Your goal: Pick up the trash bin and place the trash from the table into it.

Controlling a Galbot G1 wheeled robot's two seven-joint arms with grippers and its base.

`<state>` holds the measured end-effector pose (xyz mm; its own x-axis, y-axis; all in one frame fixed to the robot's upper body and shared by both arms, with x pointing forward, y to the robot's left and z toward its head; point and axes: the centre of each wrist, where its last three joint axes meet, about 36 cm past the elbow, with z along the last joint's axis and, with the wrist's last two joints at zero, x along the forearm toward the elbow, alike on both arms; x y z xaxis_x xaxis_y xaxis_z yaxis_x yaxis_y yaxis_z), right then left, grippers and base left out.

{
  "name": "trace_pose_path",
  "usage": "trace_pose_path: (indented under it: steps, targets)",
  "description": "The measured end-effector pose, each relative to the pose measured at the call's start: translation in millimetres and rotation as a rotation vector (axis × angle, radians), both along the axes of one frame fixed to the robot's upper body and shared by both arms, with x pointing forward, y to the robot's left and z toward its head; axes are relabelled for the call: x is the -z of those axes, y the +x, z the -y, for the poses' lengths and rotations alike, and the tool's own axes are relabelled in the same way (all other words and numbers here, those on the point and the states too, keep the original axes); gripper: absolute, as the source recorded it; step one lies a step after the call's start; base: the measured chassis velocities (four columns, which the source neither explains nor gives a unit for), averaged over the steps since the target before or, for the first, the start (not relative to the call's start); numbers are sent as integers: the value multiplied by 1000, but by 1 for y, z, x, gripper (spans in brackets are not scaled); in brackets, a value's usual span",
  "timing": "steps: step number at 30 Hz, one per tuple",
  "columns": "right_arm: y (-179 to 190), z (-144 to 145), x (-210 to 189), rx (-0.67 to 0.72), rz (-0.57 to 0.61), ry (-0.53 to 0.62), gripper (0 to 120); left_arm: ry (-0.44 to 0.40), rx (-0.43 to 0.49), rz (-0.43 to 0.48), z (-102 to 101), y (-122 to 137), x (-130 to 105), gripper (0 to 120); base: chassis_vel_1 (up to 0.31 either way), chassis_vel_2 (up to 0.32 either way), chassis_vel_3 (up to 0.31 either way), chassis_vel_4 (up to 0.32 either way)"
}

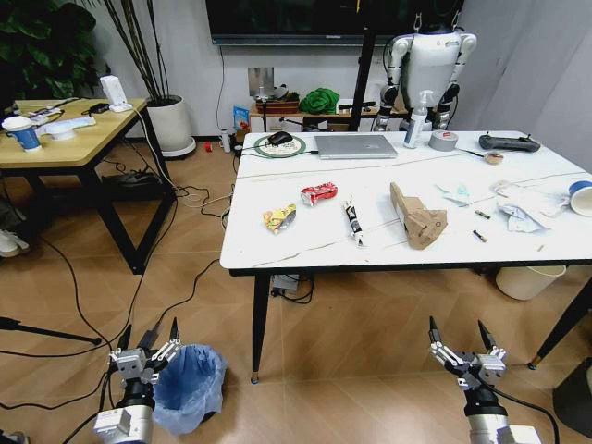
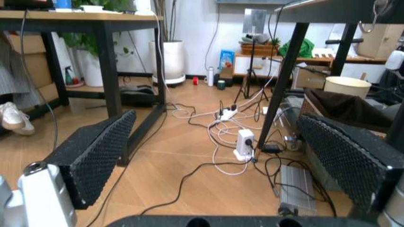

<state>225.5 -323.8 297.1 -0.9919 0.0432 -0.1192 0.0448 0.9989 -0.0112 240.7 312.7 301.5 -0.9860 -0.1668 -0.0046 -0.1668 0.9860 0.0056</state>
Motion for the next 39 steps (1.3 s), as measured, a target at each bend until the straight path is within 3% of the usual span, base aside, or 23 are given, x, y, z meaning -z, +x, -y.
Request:
trace_pose_path:
  steps: [39]
  targets:
    - [3,1,0,-4,7,0,100,-6,-4,36,4,1,1,100,-27,-30,-27,-30]
